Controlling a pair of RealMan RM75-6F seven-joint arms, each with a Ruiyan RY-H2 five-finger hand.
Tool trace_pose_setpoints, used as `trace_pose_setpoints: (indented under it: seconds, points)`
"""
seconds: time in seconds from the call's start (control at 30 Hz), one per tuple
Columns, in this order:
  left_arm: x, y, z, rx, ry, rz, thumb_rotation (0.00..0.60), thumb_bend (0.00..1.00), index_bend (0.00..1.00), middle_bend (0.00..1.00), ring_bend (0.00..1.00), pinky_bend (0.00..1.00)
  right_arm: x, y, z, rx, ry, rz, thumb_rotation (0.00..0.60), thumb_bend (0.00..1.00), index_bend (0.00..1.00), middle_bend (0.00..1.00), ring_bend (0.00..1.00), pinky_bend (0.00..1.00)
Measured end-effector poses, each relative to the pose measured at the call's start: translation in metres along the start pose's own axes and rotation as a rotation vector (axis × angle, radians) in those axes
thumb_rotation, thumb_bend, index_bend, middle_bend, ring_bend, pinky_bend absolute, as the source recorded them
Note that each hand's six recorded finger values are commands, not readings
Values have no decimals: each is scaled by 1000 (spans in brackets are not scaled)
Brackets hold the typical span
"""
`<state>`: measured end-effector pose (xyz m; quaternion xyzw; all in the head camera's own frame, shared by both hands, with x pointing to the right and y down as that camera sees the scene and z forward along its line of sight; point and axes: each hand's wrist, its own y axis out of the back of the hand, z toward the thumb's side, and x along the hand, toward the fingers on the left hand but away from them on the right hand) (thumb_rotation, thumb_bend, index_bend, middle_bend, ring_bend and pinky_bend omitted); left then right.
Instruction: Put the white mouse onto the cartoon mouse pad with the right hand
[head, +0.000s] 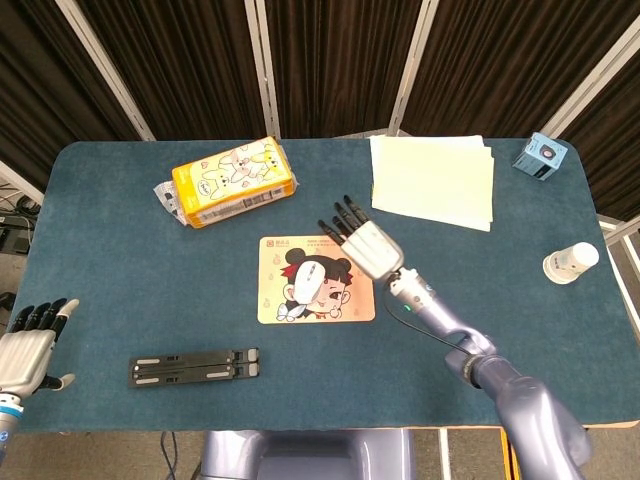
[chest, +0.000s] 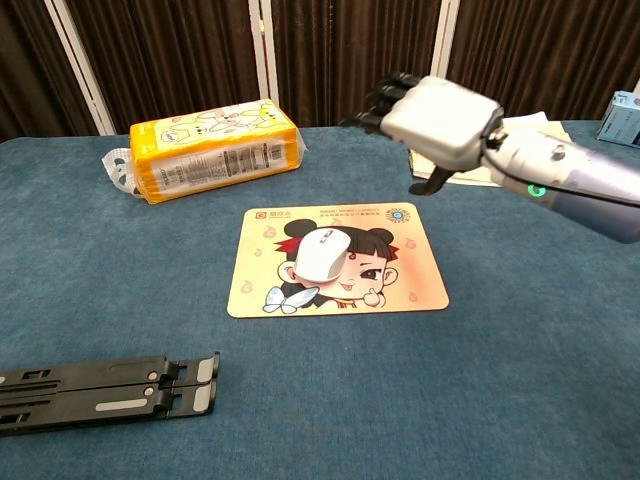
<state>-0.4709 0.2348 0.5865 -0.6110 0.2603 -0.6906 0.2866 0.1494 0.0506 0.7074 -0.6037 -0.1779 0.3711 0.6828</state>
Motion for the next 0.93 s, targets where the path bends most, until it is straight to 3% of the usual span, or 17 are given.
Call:
trace_pose_setpoints:
  seconds: [0.27,0.4,0.6,0.73,0.93]
  points:
    - [-1,6,4,-12,-20,54,600,19,0,0,0,0,52,14,-41,-165,-200,-11,600,170,85,238,77,22]
    - [-2,11,7,-34,-38,102,600,17,0,0,0,0,89,20,-57,-282,-327,14,600,156,85,151,12,0]
    - [-6,19,10,-76,-78,189,600,18,0,0,0,0,156,33,-70,-492,-497,111,600,152,85,6,0,0]
    - [-9,18,10,-83,-96,215,600,17,0,0,0,0,216,44,-78,-605,-619,208,600,150,85,0,0,0]
    - [-13,18,10,-72,-107,241,600,18,0,0,0,0,301,46,-75,-680,-760,356,600,151,84,0,0,0]
